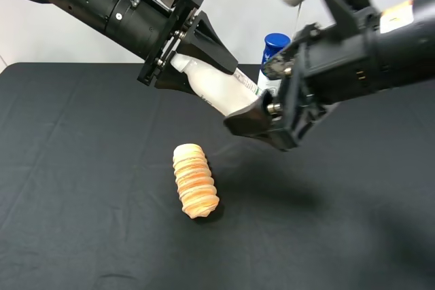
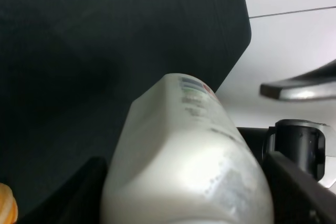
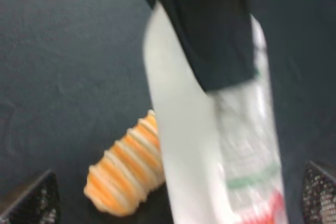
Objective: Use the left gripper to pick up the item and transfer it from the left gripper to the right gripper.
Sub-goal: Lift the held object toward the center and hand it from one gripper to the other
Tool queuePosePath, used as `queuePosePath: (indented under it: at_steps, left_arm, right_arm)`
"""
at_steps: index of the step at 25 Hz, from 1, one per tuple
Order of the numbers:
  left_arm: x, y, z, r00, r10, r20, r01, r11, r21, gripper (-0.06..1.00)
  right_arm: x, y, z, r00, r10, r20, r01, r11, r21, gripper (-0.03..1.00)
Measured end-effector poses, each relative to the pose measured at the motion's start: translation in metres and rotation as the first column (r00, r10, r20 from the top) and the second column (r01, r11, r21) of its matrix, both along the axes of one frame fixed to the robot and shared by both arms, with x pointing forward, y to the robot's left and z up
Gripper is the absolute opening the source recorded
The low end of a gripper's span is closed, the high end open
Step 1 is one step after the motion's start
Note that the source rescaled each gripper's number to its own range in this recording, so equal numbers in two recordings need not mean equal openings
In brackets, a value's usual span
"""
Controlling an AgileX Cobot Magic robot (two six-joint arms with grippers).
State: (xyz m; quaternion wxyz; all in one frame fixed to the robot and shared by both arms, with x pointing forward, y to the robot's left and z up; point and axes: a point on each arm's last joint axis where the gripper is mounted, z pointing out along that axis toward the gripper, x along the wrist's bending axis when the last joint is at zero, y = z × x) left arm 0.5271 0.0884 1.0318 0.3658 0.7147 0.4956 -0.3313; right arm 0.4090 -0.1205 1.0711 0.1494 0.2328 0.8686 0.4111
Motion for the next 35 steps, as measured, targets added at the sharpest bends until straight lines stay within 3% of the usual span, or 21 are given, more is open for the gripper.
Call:
queuePosePath:
  at_steps: [13,22,23,24,25,26,27,28,35]
  left_arm:
    - [0.0,-0.003,0.005,1.0,-0.002,-0.004,0.002,0.998,-0.058,0.02]
    - [0.0,-0.003,0.005,1.0,-0.004,-0.002,0.003,0.998,-0.061,0.02]
    - [0.0,-0.003,0.005,1.0,-0.004,-0.002,0.004,0.998,-0.061,0.02]
    - [-0.001,-0.003,0.005,1.0,-0.006,-0.003,0.006,0.998,-0.061,0.02]
    - [-0.001,-0.003,0.005,1.0,-0.011,-0.003,0.01,0.998,-0.06,0.02]
    - [-0.002,-0.002,0.005,1.0,-0.018,-0.005,0.017,0.998,-0.058,0.02]
    - [-0.002,-0.002,0.004,1.0,-0.026,-0.006,0.025,0.998,-0.055,0.02]
    - [-0.002,-0.002,0.004,1.0,-0.027,-0.006,0.026,0.998,-0.055,0.02]
    - [-0.002,-0.002,0.004,1.0,-0.022,-0.003,0.022,0.998,-0.053,0.02]
  right_arm:
    - [0.025,0.021,-0.035,0.999,-0.036,-0.023,0.035,0.998,-0.046,1.0]
    - [0.025,0.021,-0.036,0.999,-0.037,-0.024,0.036,0.998,-0.047,1.0]
    - [0.025,0.021,-0.036,0.999,-0.037,-0.023,0.036,0.998,-0.047,0.97]
    - [0.025,0.021,-0.036,0.999,-0.037,-0.022,0.036,0.998,-0.047,0.83]
    - [0.025,0.021,-0.036,0.999,-0.037,-0.019,0.036,0.998,-0.047,0.56]
    - [0.025,0.021,-0.035,0.999,-0.038,-0.016,0.037,0.998,-0.045,0.15]
    - [0.026,0.021,-0.035,0.999,-0.042,-0.017,0.041,0.998,-0.043,0.0]
    - [0.026,0.021,-0.035,0.999,-0.041,-0.015,0.04,0.998,-0.044,0.05]
    - [0.026,0.021,-0.035,0.999,-0.043,-0.012,0.043,0.998,-0.041,0.04]
